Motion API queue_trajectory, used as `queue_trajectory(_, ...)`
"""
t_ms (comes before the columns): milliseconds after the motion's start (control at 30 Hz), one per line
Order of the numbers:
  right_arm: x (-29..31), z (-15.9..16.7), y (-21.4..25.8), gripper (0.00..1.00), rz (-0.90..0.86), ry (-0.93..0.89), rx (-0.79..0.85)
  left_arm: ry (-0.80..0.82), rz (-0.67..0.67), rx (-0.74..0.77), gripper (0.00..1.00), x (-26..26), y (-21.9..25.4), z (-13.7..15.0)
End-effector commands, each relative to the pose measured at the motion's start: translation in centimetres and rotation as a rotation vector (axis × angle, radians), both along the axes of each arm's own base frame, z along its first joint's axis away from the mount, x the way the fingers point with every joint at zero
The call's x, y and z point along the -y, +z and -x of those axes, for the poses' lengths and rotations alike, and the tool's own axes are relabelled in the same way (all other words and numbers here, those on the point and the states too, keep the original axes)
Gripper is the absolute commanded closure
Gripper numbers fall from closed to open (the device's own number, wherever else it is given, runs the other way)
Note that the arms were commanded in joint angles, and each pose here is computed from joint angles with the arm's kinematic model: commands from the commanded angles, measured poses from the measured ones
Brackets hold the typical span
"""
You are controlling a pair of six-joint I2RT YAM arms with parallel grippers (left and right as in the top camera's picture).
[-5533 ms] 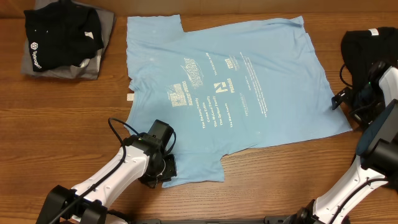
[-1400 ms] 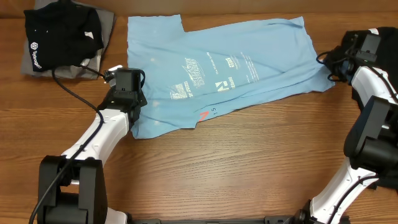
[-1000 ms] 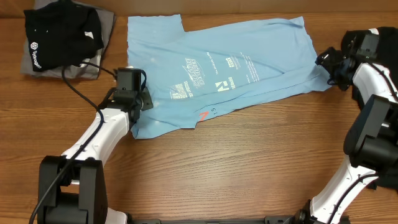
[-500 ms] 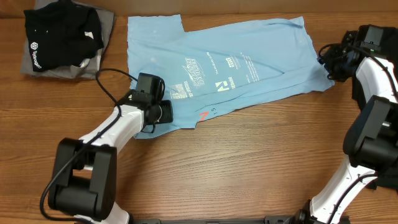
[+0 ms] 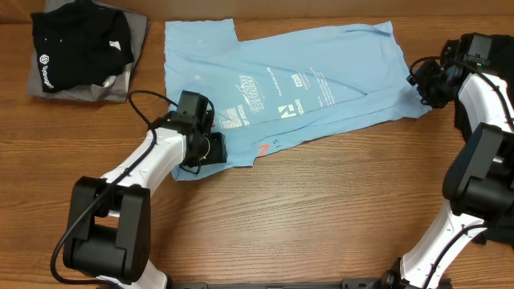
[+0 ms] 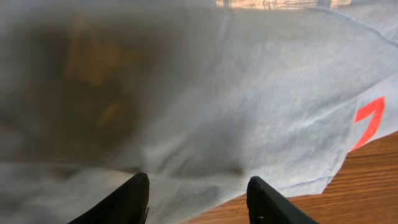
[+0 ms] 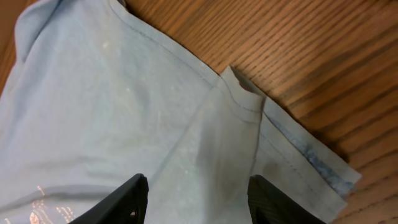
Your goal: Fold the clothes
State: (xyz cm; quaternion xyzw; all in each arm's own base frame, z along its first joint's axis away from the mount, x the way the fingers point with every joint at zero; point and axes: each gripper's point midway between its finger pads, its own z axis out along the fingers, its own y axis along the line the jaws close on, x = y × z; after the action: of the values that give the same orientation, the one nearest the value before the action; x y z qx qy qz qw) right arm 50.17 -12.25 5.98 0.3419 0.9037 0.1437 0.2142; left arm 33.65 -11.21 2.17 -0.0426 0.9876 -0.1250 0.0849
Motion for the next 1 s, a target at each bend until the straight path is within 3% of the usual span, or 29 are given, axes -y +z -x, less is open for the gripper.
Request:
queue_trajectory(0,0.4,-0.3,0.2,0.44,0.022,-0.004,0.001,0.040,-0.034,0.039,0.45,-0.4,2.5,-1.9)
queue_trajectory(233,0.3,0.1,0.0,0.44,0.017,-0.004,-0.014,0.247,-0.021,-0.111,0.42,-0.9,1.5,0.6)
queue_trajectory(400,0.2,0.1,0.0,0.44,0.017,-0.004,-0.016,0.330,-0.039,-0.126,0.41,-1.4,0.8,0.6)
queue_trajectory(733,0.1,0.4,-0.1,0.44,0.012,-0.004,-0.029,0.377,-0.039,-0.179,0.41,-1.1,-2.5,0.1)
queue_trajectory(967,0.4,0.4,-0.2,0.44,0.025,-0.010,-0.034,0.378,-0.035,-0.150,0.45,-1.0,-2.4,-0.6)
